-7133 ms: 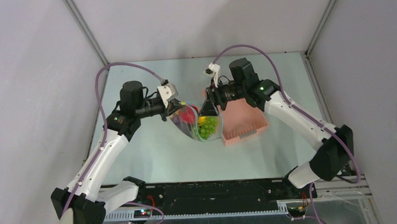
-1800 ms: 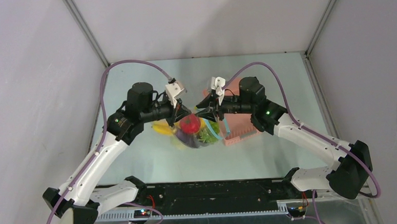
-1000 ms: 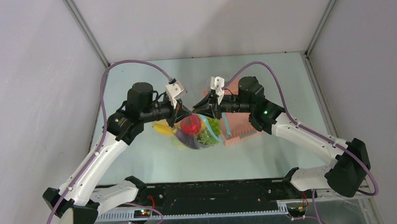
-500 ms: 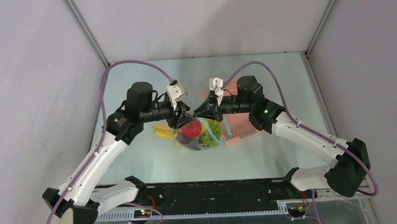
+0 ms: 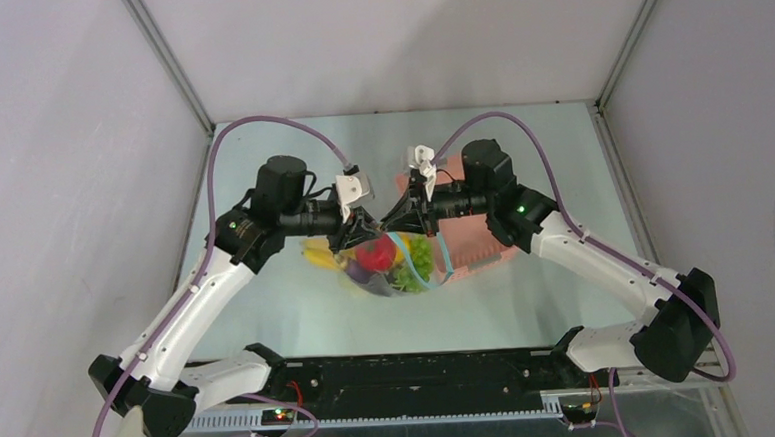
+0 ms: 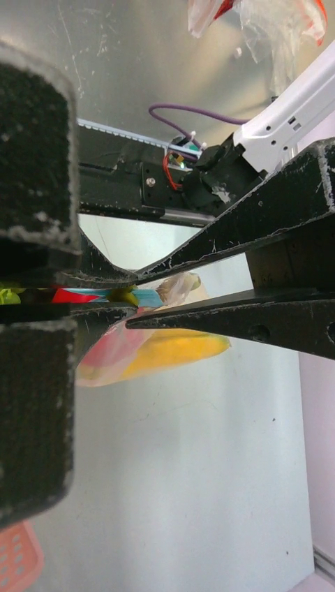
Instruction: Place the food in the zip-top bag and seal the zipper
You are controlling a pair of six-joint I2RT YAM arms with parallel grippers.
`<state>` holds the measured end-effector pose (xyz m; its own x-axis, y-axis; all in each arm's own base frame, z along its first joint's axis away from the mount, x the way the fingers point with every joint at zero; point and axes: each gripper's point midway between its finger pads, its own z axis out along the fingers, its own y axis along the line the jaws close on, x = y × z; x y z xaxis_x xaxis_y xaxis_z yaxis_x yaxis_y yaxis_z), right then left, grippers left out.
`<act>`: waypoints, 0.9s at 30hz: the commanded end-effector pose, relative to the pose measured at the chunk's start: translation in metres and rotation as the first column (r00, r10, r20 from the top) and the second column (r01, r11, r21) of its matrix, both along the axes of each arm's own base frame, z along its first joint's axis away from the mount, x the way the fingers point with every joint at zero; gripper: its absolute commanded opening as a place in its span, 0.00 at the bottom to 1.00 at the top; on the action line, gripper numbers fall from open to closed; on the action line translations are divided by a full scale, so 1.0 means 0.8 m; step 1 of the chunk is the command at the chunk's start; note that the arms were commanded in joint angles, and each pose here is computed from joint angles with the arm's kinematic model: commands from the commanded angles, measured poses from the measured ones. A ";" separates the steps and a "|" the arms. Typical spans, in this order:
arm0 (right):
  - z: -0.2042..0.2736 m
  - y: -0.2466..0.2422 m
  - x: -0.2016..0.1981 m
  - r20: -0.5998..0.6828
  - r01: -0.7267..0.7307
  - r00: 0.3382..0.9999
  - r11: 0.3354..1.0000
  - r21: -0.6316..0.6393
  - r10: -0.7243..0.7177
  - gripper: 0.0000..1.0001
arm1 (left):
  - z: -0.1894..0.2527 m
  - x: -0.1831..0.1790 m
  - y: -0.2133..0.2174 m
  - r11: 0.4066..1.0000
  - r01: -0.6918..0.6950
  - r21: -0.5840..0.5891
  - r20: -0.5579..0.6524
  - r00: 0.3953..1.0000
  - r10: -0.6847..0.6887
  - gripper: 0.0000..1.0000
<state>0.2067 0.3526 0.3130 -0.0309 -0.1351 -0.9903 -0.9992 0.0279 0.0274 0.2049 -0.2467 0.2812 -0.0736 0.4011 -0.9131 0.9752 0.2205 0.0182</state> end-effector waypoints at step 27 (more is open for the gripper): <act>-0.017 -0.018 0.037 0.012 0.176 0.984 0.975 -0.134 -0.176 0.00 | 0.059 0.010 -0.003 0.972 -0.090 -0.215 0.121 0.986 0.118 0.00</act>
